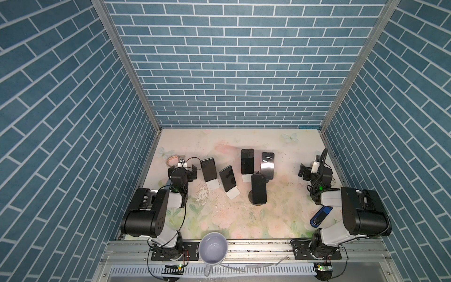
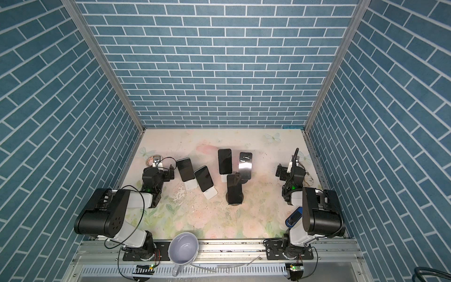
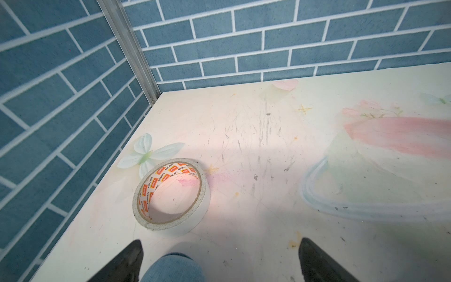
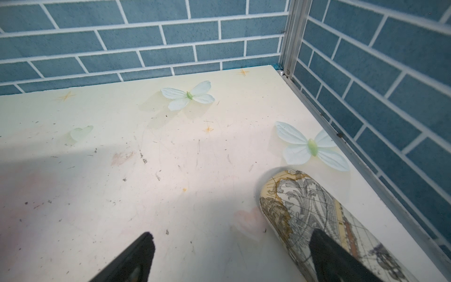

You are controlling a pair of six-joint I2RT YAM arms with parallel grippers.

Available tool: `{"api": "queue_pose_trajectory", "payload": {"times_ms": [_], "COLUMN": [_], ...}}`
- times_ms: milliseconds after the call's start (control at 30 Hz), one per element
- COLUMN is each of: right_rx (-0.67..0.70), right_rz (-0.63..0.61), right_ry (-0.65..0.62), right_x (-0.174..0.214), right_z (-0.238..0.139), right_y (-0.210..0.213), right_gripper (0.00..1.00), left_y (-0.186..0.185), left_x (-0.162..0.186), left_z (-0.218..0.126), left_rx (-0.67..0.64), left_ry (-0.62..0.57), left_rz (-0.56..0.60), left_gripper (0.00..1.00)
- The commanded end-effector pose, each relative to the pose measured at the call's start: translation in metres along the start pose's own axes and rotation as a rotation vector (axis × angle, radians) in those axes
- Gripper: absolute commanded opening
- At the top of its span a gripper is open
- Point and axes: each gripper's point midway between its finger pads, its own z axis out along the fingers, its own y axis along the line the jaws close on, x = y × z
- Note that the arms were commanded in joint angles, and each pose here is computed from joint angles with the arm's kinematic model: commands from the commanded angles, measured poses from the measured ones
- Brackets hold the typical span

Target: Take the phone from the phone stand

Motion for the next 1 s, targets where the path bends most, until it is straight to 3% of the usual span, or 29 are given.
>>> {"api": "queue_pose_trajectory", "payload": {"times_ms": [0, 233, 600, 733, 833, 967], "right_rx": [-0.015, -0.027, 0.162, 0.157, 0.135, 0.095], "right_rz": [-0.019, -0.025, 0.053, 0.130, 0.203, 0.268], "right_ry": [0.000, -0.001, 0.008, 0.109, 0.209, 0.287], "right_x": [-0.001, -0.003, -0.049, -0.064, -0.074, -0.086], "right_z": [0.002, 0.001, -0.027, -0.035, -0.042, -0.054], "right_y": [0.004, 0.006, -0.025, -0.021, -0.010, 0.011], "right_gripper": [0.99, 0.99, 0.94, 0.98, 0.99, 0.99], "left_y": [0.002, 0.002, 0.014, 0.016, 0.026, 0.039], "left_x": [-0.008, -0.008, -0.024, -0.038, -0.049, -0.061], "left_z": [0.002, 0.002, -0.006, -0.009, -0.018, -0.034], "left_rx": [0.003, 0.004, -0.053, -0.066, -0.150, -0.225], "left_ry": [-0.013, -0.016, -0.011, 0.024, 0.036, 0.070], "left_rz": [0.001, -0.001, -0.017, -0.005, -0.007, -0.076], "left_gripper": [1.00, 1.00, 1.00, 1.00, 1.00, 1.00]}}
